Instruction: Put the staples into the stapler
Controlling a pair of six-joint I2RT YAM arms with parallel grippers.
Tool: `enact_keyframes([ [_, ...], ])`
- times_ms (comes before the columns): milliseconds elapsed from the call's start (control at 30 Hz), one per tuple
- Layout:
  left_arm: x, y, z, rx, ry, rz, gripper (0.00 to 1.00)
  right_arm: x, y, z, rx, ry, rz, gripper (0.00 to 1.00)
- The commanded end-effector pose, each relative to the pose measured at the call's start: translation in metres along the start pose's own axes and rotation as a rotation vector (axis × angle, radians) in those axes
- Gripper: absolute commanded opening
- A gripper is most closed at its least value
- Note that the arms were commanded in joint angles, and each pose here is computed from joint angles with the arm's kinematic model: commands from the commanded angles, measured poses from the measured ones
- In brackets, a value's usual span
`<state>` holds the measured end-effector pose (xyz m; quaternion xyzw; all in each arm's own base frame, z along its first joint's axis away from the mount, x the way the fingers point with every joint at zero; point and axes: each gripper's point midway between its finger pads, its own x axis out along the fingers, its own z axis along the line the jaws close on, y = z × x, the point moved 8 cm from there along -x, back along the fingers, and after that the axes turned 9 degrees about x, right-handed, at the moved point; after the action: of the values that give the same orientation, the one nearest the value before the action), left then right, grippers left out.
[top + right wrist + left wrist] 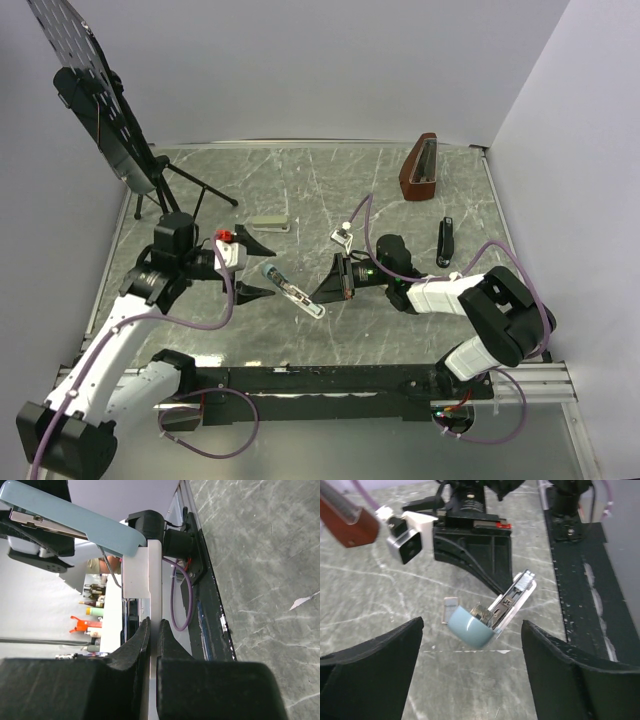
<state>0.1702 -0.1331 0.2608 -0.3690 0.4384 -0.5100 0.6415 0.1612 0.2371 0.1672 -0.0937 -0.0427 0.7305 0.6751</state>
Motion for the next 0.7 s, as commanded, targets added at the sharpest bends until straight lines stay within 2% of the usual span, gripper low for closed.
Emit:
enact_keyframes([
  [0,0.0017,-0.0131,-0.0004,0.07,0.122,-0.078,0.79,-0.0007,-0.0103,0.0249,-0.126,-0.065,0.003,0.0],
  [133,0.0048,-0.0083,0.0005,0.049,0.151,-0.087,0.75,-0.0006,-0.0109,0.0262,-0.13,-0.068,0.006,0.0],
  [333,0.007,-0.0083,-0.0009,0.04,0.202,-0.12,0.57,0.0,-0.0119,0.0257,-0.123,-0.075,0.012,0.0],
  [367,0.007,-0.0098,-0.0017,0.036,0.211,-0.13,0.51,0.0001,-0.0122,0.0263,-0.123,-0.079,0.012,0.0],
  [533,0.0091,-0.0092,-0.0016,0.046,0.245,-0.16,0.43,0.0011,-0.0125,0.0252,-0.116,-0.079,0.017,0.0],
  [633,0.0104,-0.0078,-0.0028,0.035,0.264,-0.169,0.32,0.0015,-0.013,0.0243,-0.108,-0.073,0.019,0.0],
  [667,0.0111,-0.0087,-0.0033,0.04,0.27,-0.174,0.24,0.0016,-0.0132,0.0243,-0.107,-0.072,0.02,0.0],
])
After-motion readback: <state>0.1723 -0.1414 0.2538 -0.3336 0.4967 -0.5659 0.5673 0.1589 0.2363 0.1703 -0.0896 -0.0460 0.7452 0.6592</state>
